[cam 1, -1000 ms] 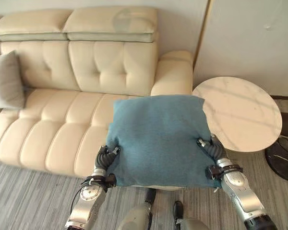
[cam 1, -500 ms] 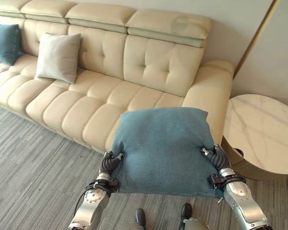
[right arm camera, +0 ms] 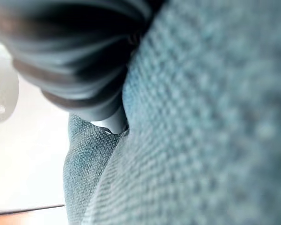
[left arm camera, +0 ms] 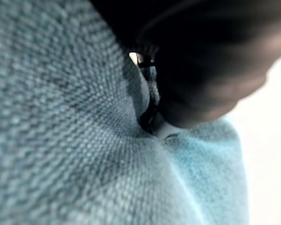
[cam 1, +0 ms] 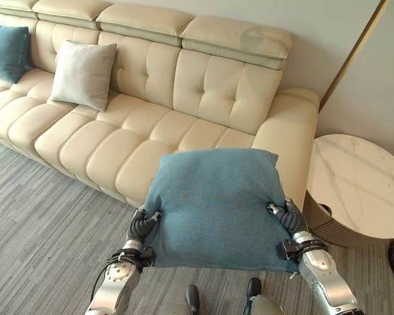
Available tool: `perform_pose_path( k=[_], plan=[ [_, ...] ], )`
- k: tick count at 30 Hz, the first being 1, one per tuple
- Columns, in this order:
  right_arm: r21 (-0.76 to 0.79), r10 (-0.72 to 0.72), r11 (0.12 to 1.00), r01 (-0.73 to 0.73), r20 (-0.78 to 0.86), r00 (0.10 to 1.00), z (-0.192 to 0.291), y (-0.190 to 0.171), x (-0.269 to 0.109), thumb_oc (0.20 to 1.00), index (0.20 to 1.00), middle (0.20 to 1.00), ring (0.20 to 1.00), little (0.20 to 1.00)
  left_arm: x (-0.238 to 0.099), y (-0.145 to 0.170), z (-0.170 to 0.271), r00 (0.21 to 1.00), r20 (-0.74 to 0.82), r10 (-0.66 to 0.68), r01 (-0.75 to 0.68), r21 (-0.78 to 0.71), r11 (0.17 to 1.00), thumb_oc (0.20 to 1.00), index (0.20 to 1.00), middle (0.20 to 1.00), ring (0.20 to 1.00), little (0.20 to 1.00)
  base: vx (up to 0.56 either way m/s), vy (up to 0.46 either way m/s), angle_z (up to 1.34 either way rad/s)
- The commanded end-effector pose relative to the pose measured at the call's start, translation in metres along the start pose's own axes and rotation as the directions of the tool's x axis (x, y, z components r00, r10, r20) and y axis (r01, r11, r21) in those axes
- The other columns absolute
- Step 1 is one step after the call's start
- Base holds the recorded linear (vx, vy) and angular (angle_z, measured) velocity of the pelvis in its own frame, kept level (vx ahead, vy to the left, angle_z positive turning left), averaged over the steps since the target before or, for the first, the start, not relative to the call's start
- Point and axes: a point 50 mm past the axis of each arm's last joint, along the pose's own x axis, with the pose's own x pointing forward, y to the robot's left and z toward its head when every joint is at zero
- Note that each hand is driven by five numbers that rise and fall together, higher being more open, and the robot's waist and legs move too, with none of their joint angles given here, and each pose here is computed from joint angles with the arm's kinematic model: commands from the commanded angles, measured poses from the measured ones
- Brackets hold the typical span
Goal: Pick up all the scattered cushions and arrange them neatly on the sofa.
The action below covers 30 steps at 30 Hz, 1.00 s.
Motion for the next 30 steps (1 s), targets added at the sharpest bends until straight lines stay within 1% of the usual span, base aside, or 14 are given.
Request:
perform_pose_path(
  k=[1,7,11,16,22,26,29,30],
  plan=[
    [0.044,0.086,0.994,-0.100,0.242,0.967,0.045,0.014,0.013,0.200,0.200,0.200,0.200,0.200,0.005,-0.011,0.052,0.962,0.262,-0.072,0.081,-0.024,0.996,0.200,0.200,0.200,0.200,0.200,0.11,0.044,0.28],
    [0.054,0.051,0.996,-0.066,0.242,0.969,0.044,0.004,0.008,0.200,0.200,0.200,0.200,0.200,0.009,-0.022,0.053,0.957,0.269,-0.110,0.119,-0.019,0.993,0.200,0.200,0.200,0.200,0.200,0.20,0.040,0.38],
    [0.050,-0.003,0.999,-0.008,0.201,0.979,0.034,-0.009,-0.001,0.200,0.200,0.200,0.200,0.200,0.009,-0.034,0.049,0.952,0.249,-0.179,0.182,0.008,0.983,0.200,0.200,0.200,0.200,0.200,0.21,-0.047,0.88],
    [0.039,-0.036,0.999,0.029,0.193,0.980,0.033,-0.017,-0.001,0.200,0.200,0.200,0.200,0.200,0.011,-0.039,0.049,0.950,0.243,-0.195,0.201,0.000,0.980,0.200,0.200,0.200,0.200,0.200,0.13,-0.057,0.44],
    [0.015,-0.067,0.998,0.065,0.180,0.981,0.032,-0.021,0.002,0.200,0.200,0.200,0.200,0.200,0.013,-0.040,0.046,0.953,0.228,-0.200,0.202,0.017,0.979,0.200,0.200,0.200,0.200,0.200,0.12,0.052,-0.33],
    [-0.009,-0.089,0.996,0.092,0.171,0.981,0.030,-0.022,0.006,0.200,0.200,0.200,0.200,0.200,0.016,-0.040,0.052,0.951,0.254,-0.176,0.177,0.016,0.984,0.200,0.200,0.200,0.200,0.200,0.09,0.178,-0.53],
    [-0.004,-0.083,0.996,0.084,0.157,0.984,0.026,-0.020,0.004,0.200,0.200,0.200,0.200,0.200,0.014,-0.042,0.050,0.949,0.248,-0.194,0.196,0.018,0.980,0.200,0.200,0.200,0.200,0.200,0.19,0.297,-0.75],
    [0.005,-0.077,0.997,0.078,0.149,0.986,0.024,-0.017,0.004,0.200,0.200,0.200,0.200,0.200,0.012,-0.037,0.050,0.951,0.245,-0.187,0.185,0.032,0.982,0.200,0.200,0.200,0.200,0.200,0.18,0.327,-0.56]
  ],
)
